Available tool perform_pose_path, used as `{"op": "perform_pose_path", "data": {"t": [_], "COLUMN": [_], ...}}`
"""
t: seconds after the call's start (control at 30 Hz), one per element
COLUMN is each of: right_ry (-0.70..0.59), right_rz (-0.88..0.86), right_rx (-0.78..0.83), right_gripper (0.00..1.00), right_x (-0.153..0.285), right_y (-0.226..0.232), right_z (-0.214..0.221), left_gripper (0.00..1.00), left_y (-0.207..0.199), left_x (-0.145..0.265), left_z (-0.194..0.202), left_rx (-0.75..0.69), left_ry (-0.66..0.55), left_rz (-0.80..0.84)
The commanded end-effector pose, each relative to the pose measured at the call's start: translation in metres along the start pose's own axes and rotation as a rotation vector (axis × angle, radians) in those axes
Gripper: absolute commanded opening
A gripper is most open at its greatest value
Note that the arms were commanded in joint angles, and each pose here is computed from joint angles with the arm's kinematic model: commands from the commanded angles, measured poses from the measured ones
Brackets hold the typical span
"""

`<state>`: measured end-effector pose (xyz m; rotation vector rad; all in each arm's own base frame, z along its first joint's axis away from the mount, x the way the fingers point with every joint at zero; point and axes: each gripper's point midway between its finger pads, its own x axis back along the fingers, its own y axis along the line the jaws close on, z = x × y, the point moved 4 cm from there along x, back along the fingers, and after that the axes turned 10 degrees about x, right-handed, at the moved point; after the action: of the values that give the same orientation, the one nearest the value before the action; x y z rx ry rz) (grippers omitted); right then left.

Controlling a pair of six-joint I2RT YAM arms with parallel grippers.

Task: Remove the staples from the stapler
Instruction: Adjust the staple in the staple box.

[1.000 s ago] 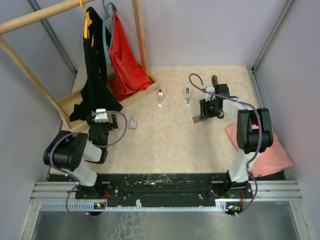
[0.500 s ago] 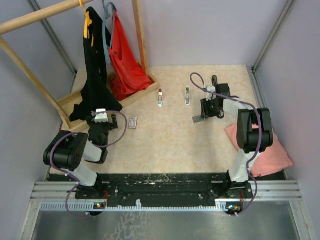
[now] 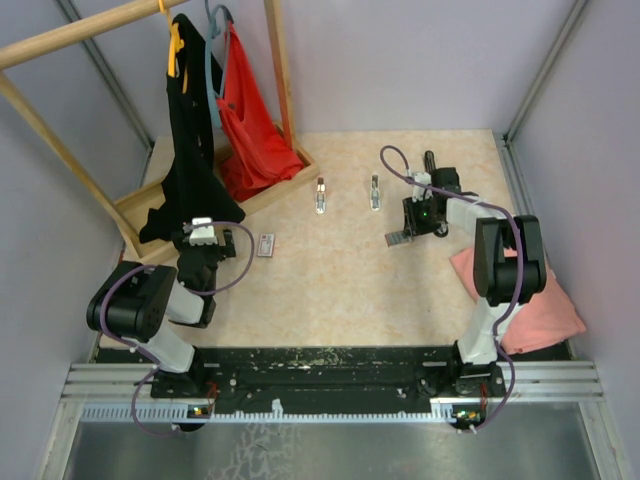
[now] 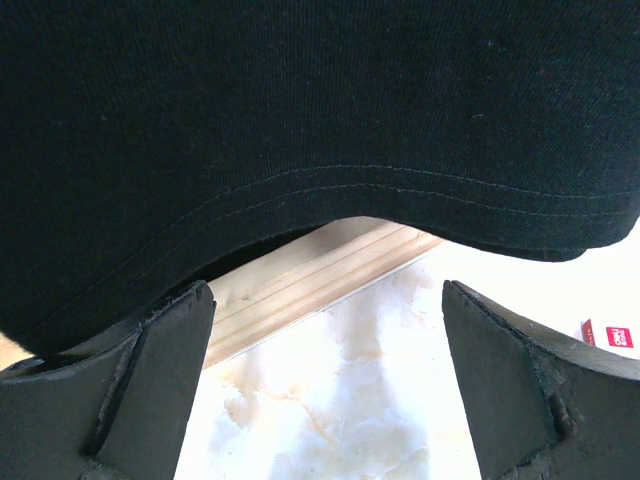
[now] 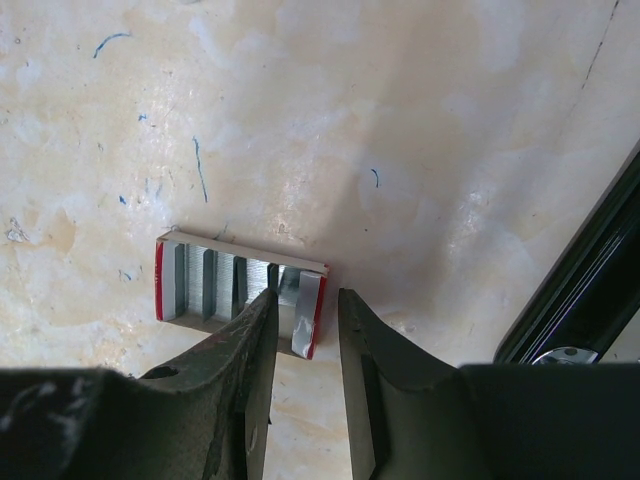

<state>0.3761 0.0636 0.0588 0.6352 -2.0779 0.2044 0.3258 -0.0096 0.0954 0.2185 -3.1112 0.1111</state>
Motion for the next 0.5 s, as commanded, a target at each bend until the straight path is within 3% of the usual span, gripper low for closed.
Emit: {"op": "perform_pose_path", "data": {"t": [0.0, 0.27, 0.47], "right_ry": [-0.063, -0.102, -0.152], "right_rz": [0.023, 0.026, 0.041], "right_rx": [0.012, 0.028, 0.094], "right_gripper": [0.31, 0.35, 0.49], "right_x": [0.003, 0.016, 0.037], "right_y": [-0.009, -0.007, -0.006], "right_z": [-0.022, -0.033, -0.048], "left_gripper": [1.00, 1.00, 1.00], "left_y": [-0.001, -0.001, -0.001], "left_x": [-0.005, -0.005, -0.005], "left_z": [-0.008, -0.008, -0.008], "left_rx": [0.027, 0.027, 0.028], "left_ry": [-0.032, -0.033, -0.034], "left_rz": [-0.002, -0.002, -0.002]}}
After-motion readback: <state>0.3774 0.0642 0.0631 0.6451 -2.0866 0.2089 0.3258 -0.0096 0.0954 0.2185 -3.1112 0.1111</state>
